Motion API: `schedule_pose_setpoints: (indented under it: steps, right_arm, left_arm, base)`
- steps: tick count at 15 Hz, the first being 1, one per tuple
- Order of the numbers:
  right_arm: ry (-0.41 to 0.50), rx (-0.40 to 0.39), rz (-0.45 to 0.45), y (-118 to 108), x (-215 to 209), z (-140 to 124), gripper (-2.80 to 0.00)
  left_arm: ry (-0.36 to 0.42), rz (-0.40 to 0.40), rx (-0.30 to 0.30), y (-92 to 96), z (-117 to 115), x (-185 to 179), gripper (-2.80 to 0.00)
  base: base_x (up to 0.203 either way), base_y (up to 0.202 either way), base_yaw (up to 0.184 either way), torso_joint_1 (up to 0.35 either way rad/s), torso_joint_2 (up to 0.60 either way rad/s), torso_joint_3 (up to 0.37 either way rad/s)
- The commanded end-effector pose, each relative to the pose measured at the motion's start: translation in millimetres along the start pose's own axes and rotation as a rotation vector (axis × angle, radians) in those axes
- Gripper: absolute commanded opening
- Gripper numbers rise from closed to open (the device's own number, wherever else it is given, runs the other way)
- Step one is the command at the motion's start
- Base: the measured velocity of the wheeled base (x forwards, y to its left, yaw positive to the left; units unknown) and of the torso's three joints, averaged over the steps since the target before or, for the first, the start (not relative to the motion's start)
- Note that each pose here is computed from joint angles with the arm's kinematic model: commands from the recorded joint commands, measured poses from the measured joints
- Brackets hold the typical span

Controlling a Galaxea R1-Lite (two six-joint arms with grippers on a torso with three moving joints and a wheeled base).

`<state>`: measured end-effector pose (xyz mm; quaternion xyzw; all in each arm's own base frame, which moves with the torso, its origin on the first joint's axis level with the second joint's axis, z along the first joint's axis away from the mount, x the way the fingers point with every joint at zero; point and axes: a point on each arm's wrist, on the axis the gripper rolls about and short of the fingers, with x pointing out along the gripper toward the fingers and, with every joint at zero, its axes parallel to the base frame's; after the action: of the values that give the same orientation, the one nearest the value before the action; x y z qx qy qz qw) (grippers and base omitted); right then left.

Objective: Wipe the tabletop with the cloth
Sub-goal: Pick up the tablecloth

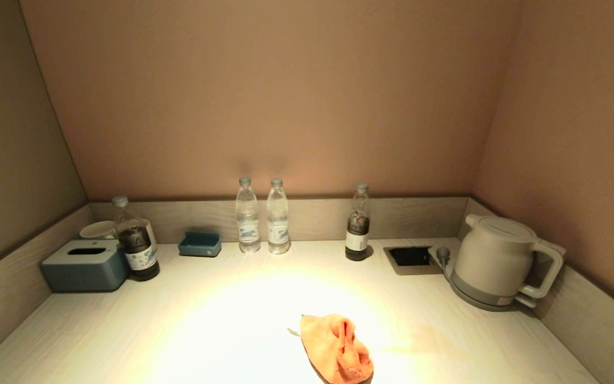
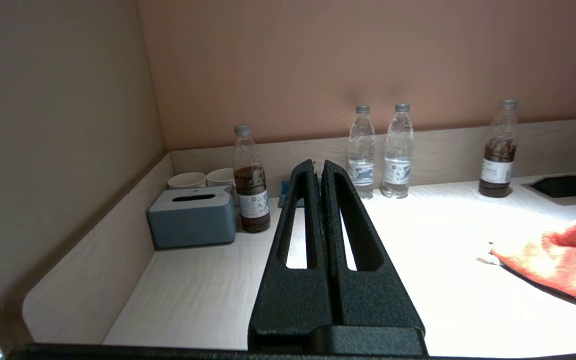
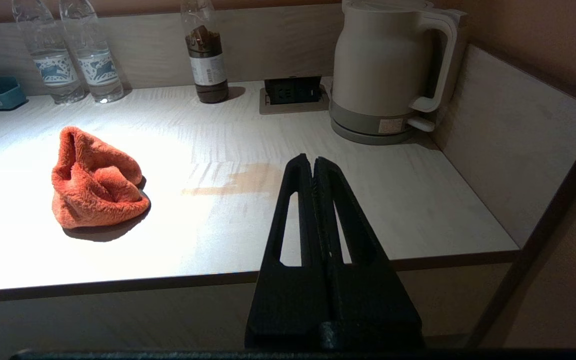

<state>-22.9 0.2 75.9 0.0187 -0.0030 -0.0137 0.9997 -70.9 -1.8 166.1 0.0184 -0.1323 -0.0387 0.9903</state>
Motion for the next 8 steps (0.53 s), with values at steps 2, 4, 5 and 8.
schedule_pose_setpoints:
  steps: [2, 4, 5, 8]
  right_arm:
    - [0.001, 0.001, 0.0, 0.0, 0.1, 0.1, -2.8]
    - [-0.001, 0.001, 0.0, 0.0, 0.1, 0.2, -2.8]
    - [0.001, 0.001, 0.0, 0.0, 0.1, 0.1, -2.8]
    - [0.001, 0.001, 0.0, 0.0, 0.1, 0.1, -2.8]
  left_arm:
    - [-0.069, 0.001, 0.049, 0.6, -31.2, 17.4, -2.8]
    - [-0.1, 0.003, 0.063, 0.6, -40.5, 21.0, -2.8]
    - [-0.092, 0.002, 0.061, 0.6, -44.0, 21.8, -2.8]
    - [-0.027, 0.0, 0.049, 0.4, -64.1, 25.1, -2.8]
  base:
    - [0.0, 0.0, 0.0, 0.0, 0.0, 0.0]
    - [0.0, 0.0, 0.0, 0.0, 0.0, 0.0]
    - [0.0, 0.0, 0.0, 0.0, 0.0, 0.0]
    - [0.0, 0.0, 0.0, 0.0, 0.0, 0.0]
